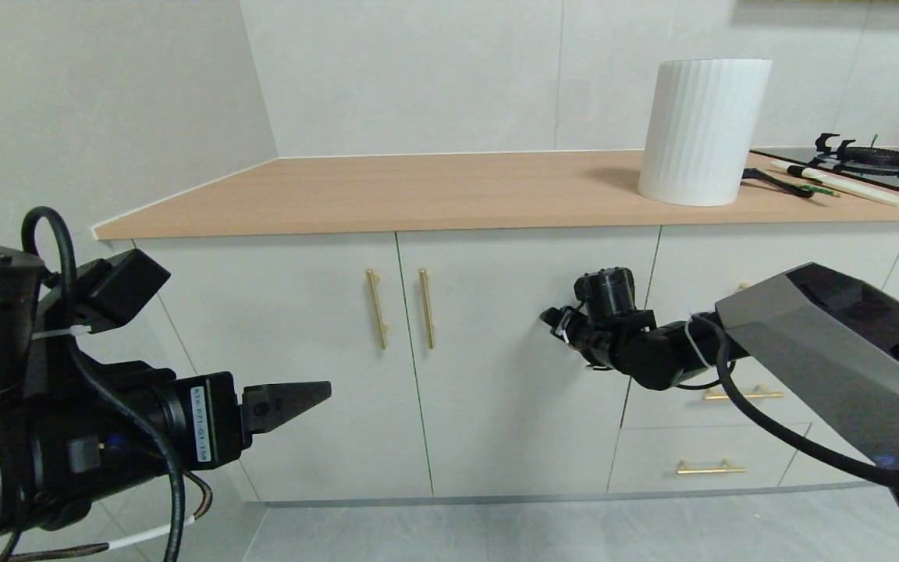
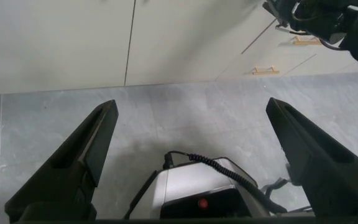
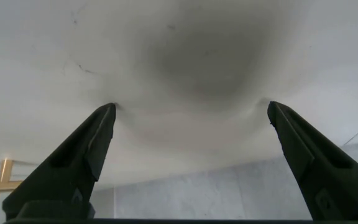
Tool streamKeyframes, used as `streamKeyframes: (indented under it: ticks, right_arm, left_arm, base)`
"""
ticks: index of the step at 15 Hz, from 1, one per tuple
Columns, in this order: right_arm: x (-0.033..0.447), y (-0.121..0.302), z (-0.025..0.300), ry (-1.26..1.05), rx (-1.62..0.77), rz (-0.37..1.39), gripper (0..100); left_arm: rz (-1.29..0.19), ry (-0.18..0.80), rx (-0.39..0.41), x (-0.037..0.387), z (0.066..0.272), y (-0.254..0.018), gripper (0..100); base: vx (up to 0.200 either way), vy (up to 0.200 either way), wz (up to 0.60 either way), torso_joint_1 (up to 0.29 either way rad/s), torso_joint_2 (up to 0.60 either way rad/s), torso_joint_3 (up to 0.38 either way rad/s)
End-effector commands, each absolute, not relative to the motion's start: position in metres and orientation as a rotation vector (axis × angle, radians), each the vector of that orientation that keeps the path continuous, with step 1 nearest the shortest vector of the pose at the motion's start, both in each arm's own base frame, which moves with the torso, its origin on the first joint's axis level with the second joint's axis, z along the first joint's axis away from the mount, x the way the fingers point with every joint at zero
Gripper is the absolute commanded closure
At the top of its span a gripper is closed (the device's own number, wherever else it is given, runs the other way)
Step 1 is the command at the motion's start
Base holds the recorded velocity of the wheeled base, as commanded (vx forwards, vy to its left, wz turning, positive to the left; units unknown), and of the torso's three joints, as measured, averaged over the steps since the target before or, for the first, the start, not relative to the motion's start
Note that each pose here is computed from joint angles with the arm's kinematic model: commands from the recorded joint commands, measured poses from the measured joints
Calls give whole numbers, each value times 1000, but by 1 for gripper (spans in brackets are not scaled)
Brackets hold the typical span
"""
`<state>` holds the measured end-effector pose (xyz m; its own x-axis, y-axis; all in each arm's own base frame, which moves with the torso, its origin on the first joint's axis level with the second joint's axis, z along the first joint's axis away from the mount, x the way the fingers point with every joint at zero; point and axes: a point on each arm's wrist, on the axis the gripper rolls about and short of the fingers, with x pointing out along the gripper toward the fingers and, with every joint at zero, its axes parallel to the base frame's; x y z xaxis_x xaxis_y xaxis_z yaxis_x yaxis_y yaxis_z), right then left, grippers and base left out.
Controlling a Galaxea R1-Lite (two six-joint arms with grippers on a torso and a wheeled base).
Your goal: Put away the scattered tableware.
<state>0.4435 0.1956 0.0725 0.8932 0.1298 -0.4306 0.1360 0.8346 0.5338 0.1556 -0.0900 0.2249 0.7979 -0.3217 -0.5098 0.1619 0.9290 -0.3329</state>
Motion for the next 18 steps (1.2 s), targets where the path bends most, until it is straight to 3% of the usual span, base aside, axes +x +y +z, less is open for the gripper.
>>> streamKeyframes:
  ticks: [1, 4, 8, 11, 13, 16, 18]
  right_arm:
    - [411, 190, 106, 527, 601, 111, 0]
    - [368, 174, 139, 601, 590, 311, 0]
    - [323, 159, 175, 603, 498, 453, 0]
    - [252, 138, 224, 568, 410, 519, 0]
    - [190, 104, 252, 422, 359, 531, 0]
    - [91, 48, 263, 139, 273, 463, 0]
    - [28, 14, 239, 3, 227, 456, 0]
  left_arm:
    - [-263, 591, -282, 155, 225, -90, 0]
    - [-264, 590, -282, 155, 226, -90, 0]
    - [-271, 572, -282, 150, 228, -87, 0]
    - [-286, 499, -286, 134, 240, -77, 0]
    - [-260, 432, -243, 114, 240, -58, 0]
    - [-230, 324, -253, 72, 231, -30, 0]
    - [-238, 213, -284, 36, 222, -12, 0]
  base:
    - [0, 0, 0, 0, 0, 0]
    - [0, 0, 0, 0, 0, 0]
    - [0, 0, 0, 0, 0, 0]
    - [0, 0, 0, 0, 0, 0]
    - [0, 0, 0, 0, 0, 0]
    - [0, 0, 0, 0, 0, 0]
    - [0, 0, 0, 0, 0, 0]
